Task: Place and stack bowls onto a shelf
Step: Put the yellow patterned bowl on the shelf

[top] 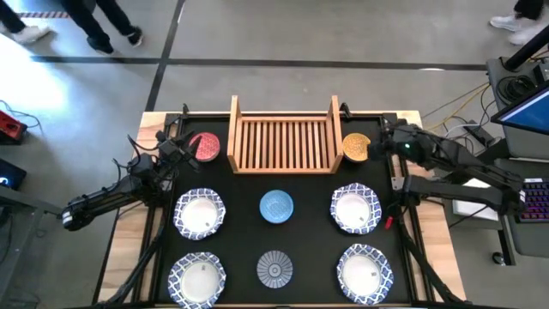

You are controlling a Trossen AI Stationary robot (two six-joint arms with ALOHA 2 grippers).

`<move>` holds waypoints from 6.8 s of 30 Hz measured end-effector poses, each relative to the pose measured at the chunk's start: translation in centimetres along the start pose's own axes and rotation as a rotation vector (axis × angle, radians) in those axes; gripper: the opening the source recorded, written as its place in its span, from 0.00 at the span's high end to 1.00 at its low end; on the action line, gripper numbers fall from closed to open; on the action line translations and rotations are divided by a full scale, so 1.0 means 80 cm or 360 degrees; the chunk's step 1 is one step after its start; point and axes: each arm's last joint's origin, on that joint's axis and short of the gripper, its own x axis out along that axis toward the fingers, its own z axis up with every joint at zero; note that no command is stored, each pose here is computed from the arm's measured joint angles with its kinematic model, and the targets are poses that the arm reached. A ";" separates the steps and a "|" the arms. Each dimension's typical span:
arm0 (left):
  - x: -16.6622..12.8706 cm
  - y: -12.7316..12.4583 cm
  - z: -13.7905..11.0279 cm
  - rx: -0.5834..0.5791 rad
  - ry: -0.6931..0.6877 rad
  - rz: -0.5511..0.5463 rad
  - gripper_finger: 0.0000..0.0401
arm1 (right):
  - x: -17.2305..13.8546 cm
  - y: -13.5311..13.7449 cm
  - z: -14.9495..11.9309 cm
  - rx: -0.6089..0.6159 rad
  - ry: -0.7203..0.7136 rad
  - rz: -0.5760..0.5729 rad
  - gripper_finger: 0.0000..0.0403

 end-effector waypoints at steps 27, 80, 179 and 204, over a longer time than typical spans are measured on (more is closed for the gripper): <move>0.000 0.000 0.000 0.0000 0.0000 0.0001 0.67 | 0.103 0.013 0.035 -0.0295 0.0886 0.0181 0.50; 0.000 0.000 -0.001 0.0003 0.0006 0.0000 0.67 | 0.148 -0.034 0.050 -0.0014 0.1076 -0.0200 0.50; 0.000 0.000 -0.001 0.0007 0.0012 -0.0001 0.67 | 0.124 -0.056 0.167 0.0478 -0.0204 -0.0718 0.97; 0.000 0.000 -0.001 0.0006 0.0012 -0.0001 0.67 | 0.112 0.097 0.162 -0.0020 0.0055 0.0401 0.97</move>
